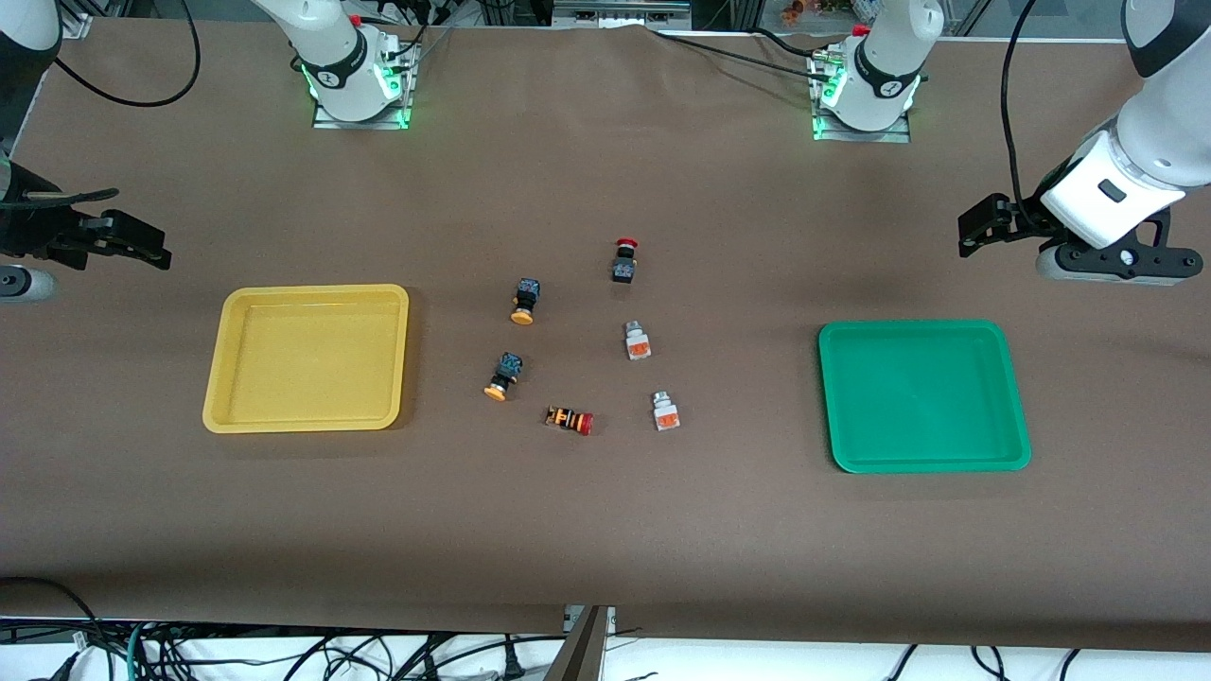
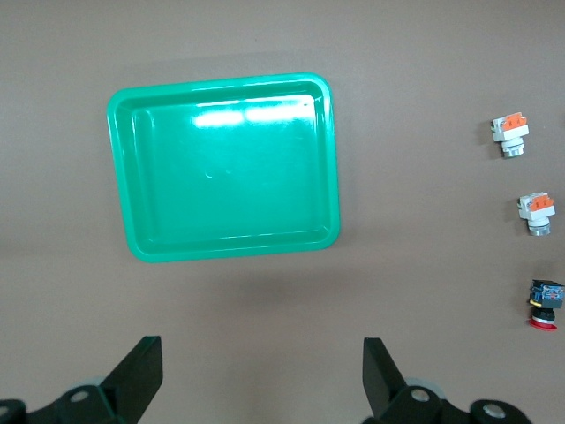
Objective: Place green and yellow buttons in trays
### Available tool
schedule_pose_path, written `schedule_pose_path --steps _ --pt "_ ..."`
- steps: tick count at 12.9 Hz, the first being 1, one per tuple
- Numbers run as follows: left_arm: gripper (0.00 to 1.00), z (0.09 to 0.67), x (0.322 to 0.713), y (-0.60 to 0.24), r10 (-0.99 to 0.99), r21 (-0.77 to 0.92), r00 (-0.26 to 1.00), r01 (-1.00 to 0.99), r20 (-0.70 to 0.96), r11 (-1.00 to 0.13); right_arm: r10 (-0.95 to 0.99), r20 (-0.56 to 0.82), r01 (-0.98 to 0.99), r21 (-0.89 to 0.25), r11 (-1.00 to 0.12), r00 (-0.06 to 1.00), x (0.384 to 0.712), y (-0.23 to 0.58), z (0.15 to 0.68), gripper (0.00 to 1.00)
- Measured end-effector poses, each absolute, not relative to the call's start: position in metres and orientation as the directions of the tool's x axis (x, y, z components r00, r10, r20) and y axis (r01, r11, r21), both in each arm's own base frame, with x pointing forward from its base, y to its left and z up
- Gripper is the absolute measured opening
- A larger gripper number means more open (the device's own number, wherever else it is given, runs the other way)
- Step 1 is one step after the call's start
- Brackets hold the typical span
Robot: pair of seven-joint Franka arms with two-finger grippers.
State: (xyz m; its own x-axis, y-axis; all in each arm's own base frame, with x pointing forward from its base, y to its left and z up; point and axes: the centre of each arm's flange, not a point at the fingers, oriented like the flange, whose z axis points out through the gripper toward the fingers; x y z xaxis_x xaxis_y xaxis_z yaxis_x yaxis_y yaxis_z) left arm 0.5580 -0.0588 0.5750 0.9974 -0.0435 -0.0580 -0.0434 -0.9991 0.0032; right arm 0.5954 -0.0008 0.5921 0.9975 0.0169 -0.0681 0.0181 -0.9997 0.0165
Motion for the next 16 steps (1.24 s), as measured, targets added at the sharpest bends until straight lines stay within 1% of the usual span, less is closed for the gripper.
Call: schedule_pose_path --steps 16 --pt "1.0 0.5711 0.5586 -0.059 -0.044 0.003 0.996 -0.044 -0.076 -0.999 0.017 -0.059 0.018 0.017 -1.0 0.998 0.5964 -0.0008 0.5928 1.0"
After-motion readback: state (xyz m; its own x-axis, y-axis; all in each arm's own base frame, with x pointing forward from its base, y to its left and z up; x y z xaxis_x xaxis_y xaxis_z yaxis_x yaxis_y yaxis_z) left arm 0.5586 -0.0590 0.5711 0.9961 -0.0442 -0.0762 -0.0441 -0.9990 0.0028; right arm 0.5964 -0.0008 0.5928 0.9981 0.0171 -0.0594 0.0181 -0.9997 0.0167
